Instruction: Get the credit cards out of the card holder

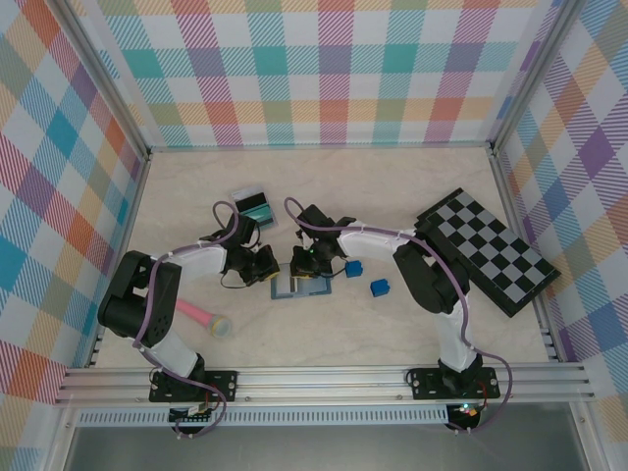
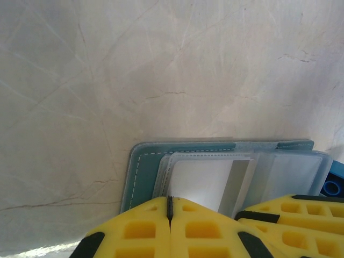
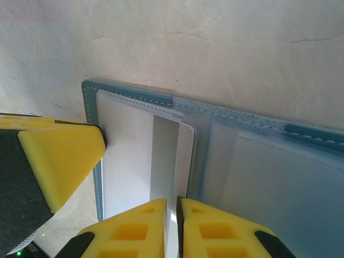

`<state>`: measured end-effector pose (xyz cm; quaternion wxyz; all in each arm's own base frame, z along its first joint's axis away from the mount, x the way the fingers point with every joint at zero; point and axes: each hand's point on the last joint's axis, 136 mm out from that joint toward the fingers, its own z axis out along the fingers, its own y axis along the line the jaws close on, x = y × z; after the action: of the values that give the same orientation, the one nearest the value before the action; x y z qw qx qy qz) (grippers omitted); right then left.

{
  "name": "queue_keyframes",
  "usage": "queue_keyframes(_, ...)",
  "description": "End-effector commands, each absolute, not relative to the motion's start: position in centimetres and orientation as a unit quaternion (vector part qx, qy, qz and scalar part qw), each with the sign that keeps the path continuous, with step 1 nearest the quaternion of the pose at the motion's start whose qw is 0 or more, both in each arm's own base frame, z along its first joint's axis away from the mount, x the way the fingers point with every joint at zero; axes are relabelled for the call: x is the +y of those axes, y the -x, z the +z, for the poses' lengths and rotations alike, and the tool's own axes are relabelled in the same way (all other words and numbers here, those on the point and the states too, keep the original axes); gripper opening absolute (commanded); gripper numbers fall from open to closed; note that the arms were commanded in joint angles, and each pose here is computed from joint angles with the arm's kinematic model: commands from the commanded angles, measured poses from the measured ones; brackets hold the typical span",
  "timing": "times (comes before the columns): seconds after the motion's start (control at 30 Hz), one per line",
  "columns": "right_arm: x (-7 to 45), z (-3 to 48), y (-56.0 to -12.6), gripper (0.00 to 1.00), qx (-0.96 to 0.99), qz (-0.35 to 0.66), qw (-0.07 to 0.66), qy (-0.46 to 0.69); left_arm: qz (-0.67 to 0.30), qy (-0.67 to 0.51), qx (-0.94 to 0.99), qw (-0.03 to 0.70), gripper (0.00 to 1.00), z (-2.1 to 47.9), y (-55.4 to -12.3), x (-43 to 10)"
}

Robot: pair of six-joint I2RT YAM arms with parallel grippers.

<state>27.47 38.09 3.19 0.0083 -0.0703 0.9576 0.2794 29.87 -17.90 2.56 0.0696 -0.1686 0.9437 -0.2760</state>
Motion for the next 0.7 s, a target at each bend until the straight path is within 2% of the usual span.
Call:
queue_keyframes(0.0, 38.1, 2.8, -27.5, 0.14, 0.957, 0.282, -0.003, 0.066, -0.248, 0.173, 0.952, 0.051, 0.02, 0.8, -28.6, -17.4)
queue_keyframes(0.23, 36.2, 2.6, -28.0, 0.17, 0.971, 0.233, 0.019, 0.047, -0.233, 0.174, 0.955, 0.055, 0.02, 0.7, -28.5, -16.8)
queue_keyframes(0.67, 38.2, 2.4, -27.4, 0.17, 0.958, 0.281, -0.014, 0.054, -0.247, 0.174, 0.952, 0.053, 0.02, 0.9, -28.7, -17.4)
